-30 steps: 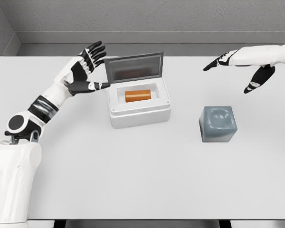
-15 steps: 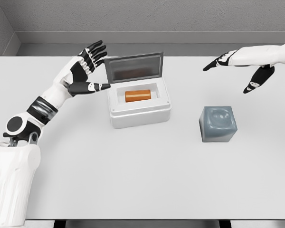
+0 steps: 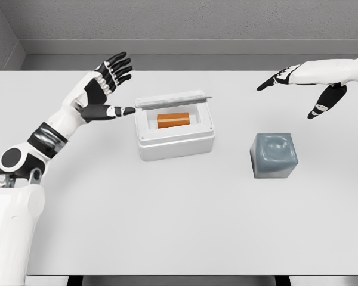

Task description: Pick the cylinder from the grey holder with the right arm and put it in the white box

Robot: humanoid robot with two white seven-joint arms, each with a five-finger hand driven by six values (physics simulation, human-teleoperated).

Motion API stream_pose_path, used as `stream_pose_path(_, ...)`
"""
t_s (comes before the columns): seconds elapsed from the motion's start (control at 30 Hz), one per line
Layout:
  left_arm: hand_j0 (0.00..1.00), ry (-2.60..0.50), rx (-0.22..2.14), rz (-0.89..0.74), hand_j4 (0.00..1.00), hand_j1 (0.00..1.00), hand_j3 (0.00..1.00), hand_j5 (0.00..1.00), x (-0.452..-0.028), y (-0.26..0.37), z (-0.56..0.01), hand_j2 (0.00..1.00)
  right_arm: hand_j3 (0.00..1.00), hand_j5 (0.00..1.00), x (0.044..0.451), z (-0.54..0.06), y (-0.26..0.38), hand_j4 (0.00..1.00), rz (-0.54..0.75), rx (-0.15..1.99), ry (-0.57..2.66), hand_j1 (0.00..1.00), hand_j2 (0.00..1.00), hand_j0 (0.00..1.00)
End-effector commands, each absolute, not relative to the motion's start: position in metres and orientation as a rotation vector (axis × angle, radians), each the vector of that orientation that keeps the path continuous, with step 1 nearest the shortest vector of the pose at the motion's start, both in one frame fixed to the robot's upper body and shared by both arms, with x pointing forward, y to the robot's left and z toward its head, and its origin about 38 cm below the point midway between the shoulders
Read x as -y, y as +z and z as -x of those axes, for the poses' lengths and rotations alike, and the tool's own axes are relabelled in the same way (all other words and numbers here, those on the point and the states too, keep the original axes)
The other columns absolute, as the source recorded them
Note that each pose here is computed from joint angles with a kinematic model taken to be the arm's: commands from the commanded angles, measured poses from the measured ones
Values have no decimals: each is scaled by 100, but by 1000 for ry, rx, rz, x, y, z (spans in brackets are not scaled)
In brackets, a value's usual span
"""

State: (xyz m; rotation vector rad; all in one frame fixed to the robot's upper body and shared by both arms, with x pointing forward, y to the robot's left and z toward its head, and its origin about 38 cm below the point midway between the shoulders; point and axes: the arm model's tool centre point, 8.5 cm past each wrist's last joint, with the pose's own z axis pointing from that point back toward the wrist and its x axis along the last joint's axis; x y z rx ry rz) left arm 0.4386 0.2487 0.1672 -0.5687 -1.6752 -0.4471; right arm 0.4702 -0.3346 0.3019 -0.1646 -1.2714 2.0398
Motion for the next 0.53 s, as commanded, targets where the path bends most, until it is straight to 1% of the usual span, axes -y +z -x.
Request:
stream_pose_path(0.0,100,-434,1572,528,100,100,100,100,-272,160,-440,100,100,100,335,-470,303,100,163,1276,2032,100,100,100)
stream_pose_path(0.03,100,-425,1524,468,100,100,100,100,-298,158,-441,100,100,100,335,-470,303,100,163,1276,2032,100,100,100)
stream_pose_path(0.1,100,-416,1467,417,100,100,100,100,-323,149,-442,100,100,100,335,-470,303,100,163,1276,2032,100,100,100)
stream_pose_path(0.17,100,-411,1489,425,100,100,100,100,-325,155,-441,100,100,100,335,-470,303,100,163,1276,2032,100,100,100)
stream_pose_path(0.27,100,-389,1573,382,100,100,100,100,-356,186,-430,100,100,100,335,-470,303,100,163,1276,2032,100,100,100)
stream_pose_path(0.3,100,-391,1564,379,100,100,100,100,-372,189,-422,100,100,100,335,-470,303,100,164,1278,2032,100,100,100)
stream_pose_path(0.37,100,-398,1533,345,100,100,100,100,-389,184,-407,100,100,100,333,-469,303,100,160,1280,2037,100,100,100)
stream_pose_path(0.5,100,-402,1530,349,100,100,100,100,-400,190,-403,100,100,100,333,-469,303,100,158,1279,2038,100,100,100)
